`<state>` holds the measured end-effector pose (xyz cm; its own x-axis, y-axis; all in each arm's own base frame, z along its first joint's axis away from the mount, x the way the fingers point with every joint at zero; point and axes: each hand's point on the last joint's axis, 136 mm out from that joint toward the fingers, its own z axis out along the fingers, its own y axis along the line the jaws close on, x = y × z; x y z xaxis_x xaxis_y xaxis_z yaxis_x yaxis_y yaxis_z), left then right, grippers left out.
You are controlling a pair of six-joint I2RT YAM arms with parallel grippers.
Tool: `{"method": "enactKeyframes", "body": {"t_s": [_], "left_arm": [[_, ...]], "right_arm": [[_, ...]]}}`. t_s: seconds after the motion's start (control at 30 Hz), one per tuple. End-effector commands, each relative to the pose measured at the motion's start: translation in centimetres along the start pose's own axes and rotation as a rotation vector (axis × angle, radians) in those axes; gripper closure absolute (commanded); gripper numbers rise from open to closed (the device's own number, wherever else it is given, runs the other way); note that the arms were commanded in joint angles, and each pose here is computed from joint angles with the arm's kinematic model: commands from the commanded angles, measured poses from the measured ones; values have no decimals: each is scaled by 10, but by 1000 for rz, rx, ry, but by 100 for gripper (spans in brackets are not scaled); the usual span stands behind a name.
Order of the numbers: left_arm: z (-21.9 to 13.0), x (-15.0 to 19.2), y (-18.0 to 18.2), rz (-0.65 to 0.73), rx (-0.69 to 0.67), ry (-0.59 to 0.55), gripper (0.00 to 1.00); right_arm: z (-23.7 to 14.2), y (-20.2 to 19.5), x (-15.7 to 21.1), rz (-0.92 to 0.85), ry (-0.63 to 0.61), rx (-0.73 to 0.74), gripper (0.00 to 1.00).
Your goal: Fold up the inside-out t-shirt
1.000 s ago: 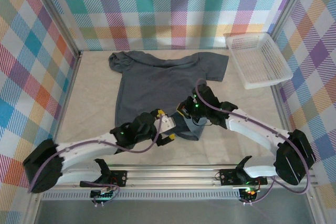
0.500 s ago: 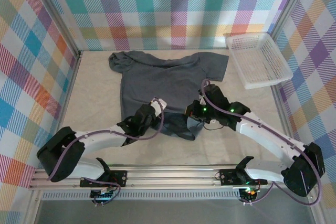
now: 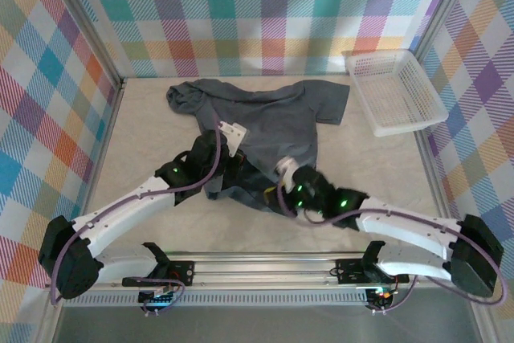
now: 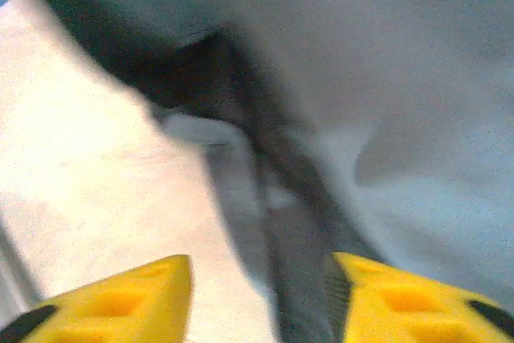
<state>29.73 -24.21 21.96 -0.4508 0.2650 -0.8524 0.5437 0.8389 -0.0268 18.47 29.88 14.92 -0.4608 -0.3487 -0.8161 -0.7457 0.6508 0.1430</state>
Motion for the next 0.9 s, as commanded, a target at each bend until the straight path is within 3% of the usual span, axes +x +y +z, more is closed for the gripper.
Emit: {"method": "enactKeyframes", "body": {"t_s": [0.0,0.07,0.13,0.27,0.43,0.5,0.6,0.7,0.77,0.87], "left_arm": [[-3,8,11,-90,-52,79,100],[-5,2,13,-103,-59,78,100],[-8,-7,12,-121,-53,78,100],[-22,-28,3,-155,8,75,100],[-43,-54,-10,-200,86,44,100],[-52,-68,-23,-219,154,46,100],[-68,-93,-39,-225,223,34,100],[-79,-117,-40,-236,227,-14,100],[-83,-132,-42,-242,236,-44,100],[-80,-149,-46,-264,258,-72,100]], "right_arm": [[20,37,-36,-380,-239,32,70],[43,38,-42,-511,-269,122,85],[64,15,-55,-626,-294,331,100],[101,-53,-86,-858,-280,705,100],[124,-121,-105,-907,-167,847,100],[131,-149,-102,-863,-100,839,100],[143,-193,-73,-696,104,732,100],[138,-226,-40,-376,272,611,100],[132,-220,-38,-231,286,523,100],[133,-168,-55,29,225,257,100]]}}
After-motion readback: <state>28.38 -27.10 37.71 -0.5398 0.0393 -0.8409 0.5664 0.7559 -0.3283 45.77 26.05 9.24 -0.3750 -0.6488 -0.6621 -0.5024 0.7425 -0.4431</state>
